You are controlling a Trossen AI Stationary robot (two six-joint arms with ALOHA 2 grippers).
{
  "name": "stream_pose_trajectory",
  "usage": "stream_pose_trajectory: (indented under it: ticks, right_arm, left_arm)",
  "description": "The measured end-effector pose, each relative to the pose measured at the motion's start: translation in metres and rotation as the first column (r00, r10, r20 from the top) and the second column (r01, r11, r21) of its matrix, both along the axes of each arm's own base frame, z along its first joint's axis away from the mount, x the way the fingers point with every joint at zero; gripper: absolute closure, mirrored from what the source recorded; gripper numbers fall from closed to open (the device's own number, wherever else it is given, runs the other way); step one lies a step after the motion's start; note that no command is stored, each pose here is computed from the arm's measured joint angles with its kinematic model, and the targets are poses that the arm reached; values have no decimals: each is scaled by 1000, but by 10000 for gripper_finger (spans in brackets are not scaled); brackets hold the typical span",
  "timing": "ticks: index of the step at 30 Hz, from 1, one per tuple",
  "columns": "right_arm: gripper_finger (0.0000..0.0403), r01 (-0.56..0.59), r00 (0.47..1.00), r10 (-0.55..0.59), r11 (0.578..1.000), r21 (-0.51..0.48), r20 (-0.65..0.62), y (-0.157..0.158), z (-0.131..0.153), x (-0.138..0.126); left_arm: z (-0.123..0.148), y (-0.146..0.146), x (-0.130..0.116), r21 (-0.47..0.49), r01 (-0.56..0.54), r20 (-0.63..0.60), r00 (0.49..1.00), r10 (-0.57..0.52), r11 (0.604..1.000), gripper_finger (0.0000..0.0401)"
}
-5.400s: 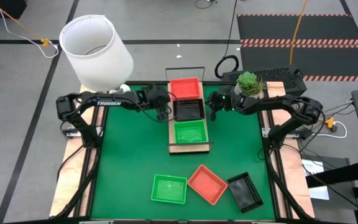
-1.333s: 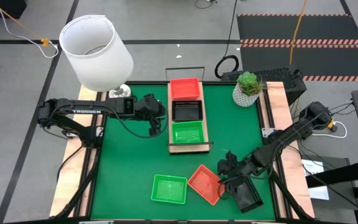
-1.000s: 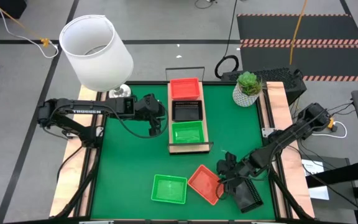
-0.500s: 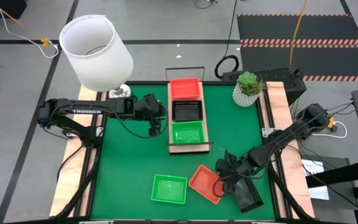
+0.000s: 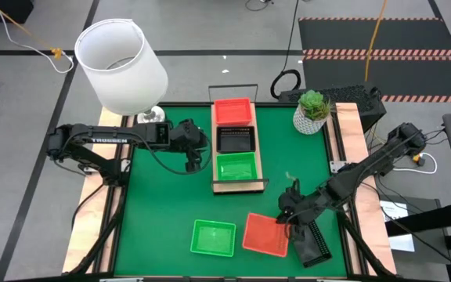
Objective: Stack baskets on shelf by color
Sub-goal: Stack the orange bin on the orange bin on the shelf
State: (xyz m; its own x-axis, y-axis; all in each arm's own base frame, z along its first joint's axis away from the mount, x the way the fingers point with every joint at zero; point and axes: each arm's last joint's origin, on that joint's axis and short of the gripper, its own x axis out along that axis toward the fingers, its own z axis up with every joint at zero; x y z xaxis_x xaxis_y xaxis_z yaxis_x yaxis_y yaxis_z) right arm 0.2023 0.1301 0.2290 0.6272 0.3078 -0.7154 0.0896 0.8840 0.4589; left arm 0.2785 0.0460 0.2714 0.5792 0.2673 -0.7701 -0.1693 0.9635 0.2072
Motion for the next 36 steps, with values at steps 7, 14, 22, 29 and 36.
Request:
stream_pose_trajectory:
  ticks: [7, 14, 22, 29, 36]
  right_arm:
    - [395, 4, 993, 13, 989, -146, 118, -18, 66, -4]
    - [395, 40, 973, 43, 936, -349, 226, -55, 141, -1]
    - [395, 117, 937, 112, 791, -601, 330, -109, 190, 2]
    - [395, 109, 950, 161, 633, -767, 268, -163, 190, 15]
    - [395, 119, 961, 155, 513, -850, 228, -228, 178, 41]
  left_arm:
    - [0, -2, -14, -5, 12, -90, 996, -12, 1000, 256]
    - [10, -3, -18, -3, 5, -40, 999, -5, 1000, 256]
    - [10, -3, -20, -15, -10, -41, 999, 9, 1000, 256]
    - [10, -4, -20, -15, -7, -41, 999, 7, 1000, 256]
    - [10, -4, -20, -26, -22, -36, 999, 21, 999, 256]
